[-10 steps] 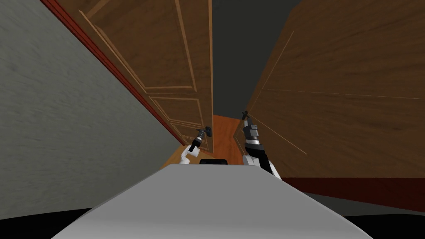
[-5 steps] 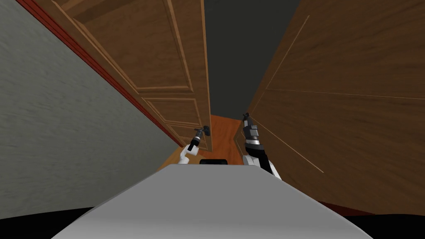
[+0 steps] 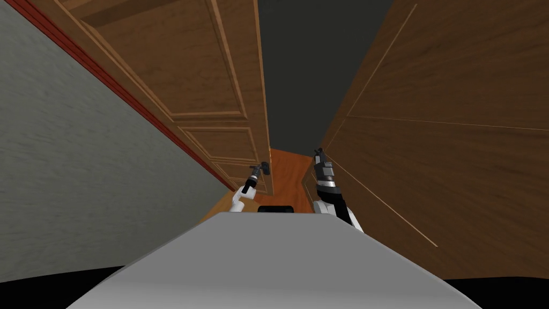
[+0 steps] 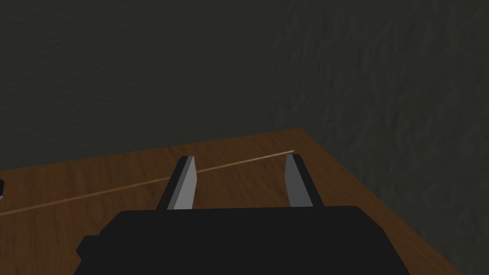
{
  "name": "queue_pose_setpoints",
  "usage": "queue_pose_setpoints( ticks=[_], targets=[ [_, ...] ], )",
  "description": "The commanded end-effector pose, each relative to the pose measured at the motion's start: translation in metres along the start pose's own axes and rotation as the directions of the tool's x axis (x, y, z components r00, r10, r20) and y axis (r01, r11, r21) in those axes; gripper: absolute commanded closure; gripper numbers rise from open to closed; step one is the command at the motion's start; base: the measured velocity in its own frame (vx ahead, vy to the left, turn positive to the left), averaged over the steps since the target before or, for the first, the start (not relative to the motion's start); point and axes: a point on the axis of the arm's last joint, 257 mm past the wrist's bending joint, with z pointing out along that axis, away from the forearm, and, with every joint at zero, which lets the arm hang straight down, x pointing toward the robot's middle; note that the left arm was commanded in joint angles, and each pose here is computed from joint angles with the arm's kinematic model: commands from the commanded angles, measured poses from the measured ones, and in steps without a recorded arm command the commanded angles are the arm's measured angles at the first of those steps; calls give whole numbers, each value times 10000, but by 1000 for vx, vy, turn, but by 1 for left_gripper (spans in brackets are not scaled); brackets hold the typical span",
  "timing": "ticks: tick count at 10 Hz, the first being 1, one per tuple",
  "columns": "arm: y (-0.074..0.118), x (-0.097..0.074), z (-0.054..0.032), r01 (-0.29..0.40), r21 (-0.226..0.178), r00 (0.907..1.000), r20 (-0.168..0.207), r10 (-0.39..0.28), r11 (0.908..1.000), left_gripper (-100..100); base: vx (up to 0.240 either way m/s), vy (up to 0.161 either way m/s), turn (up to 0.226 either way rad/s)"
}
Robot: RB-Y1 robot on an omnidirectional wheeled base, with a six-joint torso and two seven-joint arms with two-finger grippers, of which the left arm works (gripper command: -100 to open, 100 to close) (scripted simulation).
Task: Push the door open
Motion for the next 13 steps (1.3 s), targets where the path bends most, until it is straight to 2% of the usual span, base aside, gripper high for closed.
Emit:
queue_pose_setpoints(
  ticks=[1, 8, 13],
  targets=[
    [-53, -153, 23, -95, 127, 9996, 269, 92, 9999, 100, 98, -89, 78],
    [-41, -486, 60, -67, 73, 9949, 1010, 59, 10000, 100, 96, -103, 60],
    [-24, -734, 71, 5, 23, 9874, 1581, -8, 10000, 100, 158, -125, 71]
  ],
)
